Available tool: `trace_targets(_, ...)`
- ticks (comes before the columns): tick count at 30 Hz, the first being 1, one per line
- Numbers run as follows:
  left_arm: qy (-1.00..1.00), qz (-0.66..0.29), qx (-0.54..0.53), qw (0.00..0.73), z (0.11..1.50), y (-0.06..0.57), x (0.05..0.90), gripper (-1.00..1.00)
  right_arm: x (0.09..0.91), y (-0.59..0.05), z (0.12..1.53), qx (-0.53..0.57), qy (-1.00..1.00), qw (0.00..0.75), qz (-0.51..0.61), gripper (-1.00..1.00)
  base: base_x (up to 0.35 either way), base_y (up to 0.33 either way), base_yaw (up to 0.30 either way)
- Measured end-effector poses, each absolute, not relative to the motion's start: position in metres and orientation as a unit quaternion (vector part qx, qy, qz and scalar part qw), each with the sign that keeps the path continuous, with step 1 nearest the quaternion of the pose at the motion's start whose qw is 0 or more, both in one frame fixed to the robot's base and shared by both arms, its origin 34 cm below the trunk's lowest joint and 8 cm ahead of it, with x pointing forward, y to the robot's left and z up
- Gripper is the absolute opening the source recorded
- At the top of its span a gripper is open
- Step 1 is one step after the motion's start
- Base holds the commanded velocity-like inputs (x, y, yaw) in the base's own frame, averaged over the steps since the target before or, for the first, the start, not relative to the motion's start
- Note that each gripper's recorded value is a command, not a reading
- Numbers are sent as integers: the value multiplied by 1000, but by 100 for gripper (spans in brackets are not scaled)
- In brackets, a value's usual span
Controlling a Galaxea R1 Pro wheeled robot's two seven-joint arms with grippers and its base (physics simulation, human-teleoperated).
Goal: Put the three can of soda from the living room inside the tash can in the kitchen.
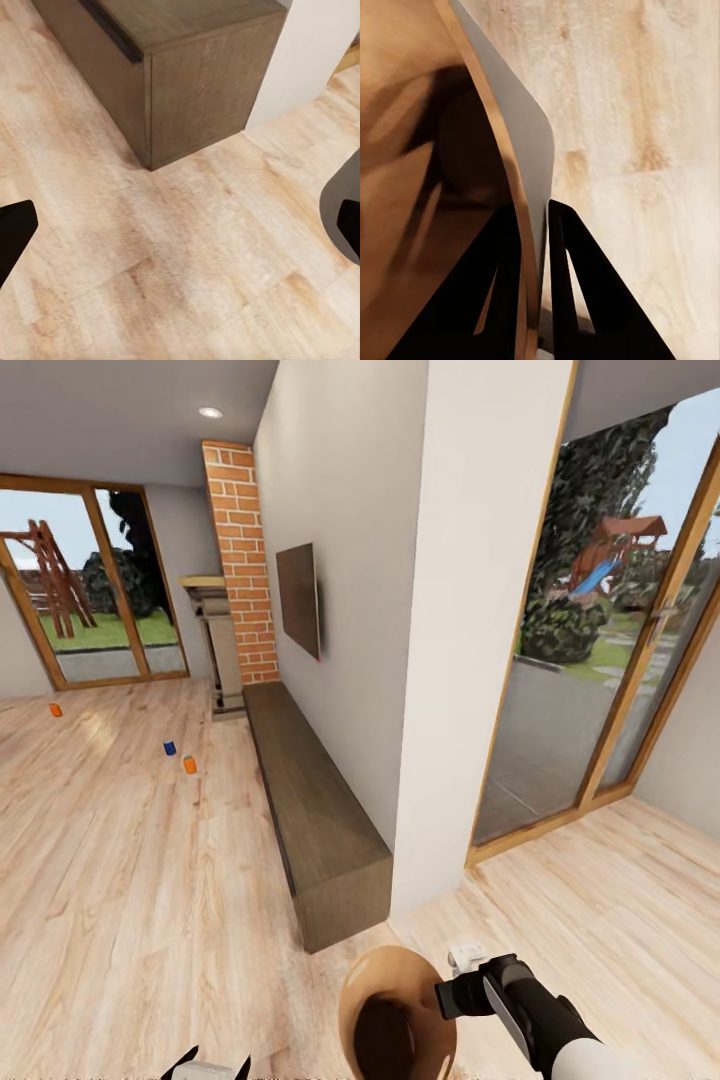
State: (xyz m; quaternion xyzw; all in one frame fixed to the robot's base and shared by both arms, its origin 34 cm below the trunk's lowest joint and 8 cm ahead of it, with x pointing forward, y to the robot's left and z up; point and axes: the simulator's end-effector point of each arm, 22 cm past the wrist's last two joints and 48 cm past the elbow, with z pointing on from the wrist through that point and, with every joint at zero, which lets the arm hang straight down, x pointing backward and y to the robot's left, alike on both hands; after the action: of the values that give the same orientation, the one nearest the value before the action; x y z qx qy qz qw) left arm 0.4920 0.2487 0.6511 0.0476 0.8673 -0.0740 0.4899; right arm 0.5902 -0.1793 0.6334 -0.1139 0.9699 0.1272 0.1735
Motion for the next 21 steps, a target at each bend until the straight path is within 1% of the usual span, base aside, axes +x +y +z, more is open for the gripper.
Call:
trace_targets(13, 872, -75, 49, 482, 645, 247, 488, 100, 586, -178, 625, -115, 971, 166, 125, -100, 0, 0, 2)
trace_targets(17, 872, -75, 49, 481, 644, 247, 488, 100, 586, -178, 624, -118, 972, 165, 121, -100, 0, 0, 111)
trace_targets(21, 872, -75, 49, 481, 644, 247, 488, 100, 586, -178, 624, -118, 972, 165, 120, -100, 0, 0, 202)
